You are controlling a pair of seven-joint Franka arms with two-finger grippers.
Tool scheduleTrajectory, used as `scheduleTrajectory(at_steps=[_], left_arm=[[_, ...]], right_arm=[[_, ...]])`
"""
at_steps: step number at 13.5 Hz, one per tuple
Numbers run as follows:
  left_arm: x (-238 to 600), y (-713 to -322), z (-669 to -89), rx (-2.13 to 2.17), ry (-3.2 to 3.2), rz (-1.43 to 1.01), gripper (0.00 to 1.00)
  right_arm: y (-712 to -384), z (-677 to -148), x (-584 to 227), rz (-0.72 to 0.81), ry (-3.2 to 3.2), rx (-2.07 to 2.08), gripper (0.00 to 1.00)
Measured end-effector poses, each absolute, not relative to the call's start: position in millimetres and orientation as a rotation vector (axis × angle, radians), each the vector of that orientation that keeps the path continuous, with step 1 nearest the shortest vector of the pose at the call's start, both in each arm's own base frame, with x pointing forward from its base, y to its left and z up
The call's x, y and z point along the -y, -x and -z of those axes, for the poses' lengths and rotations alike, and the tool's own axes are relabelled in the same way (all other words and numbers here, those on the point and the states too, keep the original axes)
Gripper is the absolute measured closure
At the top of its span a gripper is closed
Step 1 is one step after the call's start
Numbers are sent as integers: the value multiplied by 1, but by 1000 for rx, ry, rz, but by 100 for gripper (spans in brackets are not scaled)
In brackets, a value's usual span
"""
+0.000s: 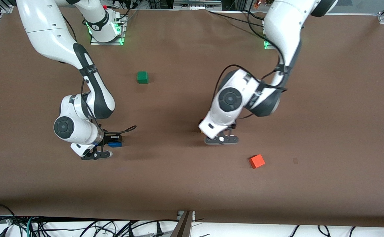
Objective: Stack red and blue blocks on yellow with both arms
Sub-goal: 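Set the red block on the yellow block while the right gripper grasps blue, then open and withdraw the left gripper while the right gripper carries blue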
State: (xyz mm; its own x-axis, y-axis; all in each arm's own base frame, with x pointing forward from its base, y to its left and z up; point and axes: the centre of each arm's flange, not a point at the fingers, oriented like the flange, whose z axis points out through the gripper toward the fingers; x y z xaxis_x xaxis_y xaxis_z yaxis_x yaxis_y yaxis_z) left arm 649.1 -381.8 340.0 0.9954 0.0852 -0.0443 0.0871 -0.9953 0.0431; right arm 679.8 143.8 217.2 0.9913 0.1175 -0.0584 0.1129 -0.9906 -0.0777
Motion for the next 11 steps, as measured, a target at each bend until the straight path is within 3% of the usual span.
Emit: scheduleTrajectory(at_steps=[5, 8, 11], left_arm=[[214, -711, -470, -472, -3023, -79, 0], [137, -706, -512, -592, -3026, -29, 0], [84, -691, -551, -433, -3066, -3, 0]], right_arm=[[-678, -296, -230, -191, 3061, 80, 45], [-658, -339, -307, -185, 3052, 28, 45], [-625, -366, -389, -153, 3028, -66, 45]])
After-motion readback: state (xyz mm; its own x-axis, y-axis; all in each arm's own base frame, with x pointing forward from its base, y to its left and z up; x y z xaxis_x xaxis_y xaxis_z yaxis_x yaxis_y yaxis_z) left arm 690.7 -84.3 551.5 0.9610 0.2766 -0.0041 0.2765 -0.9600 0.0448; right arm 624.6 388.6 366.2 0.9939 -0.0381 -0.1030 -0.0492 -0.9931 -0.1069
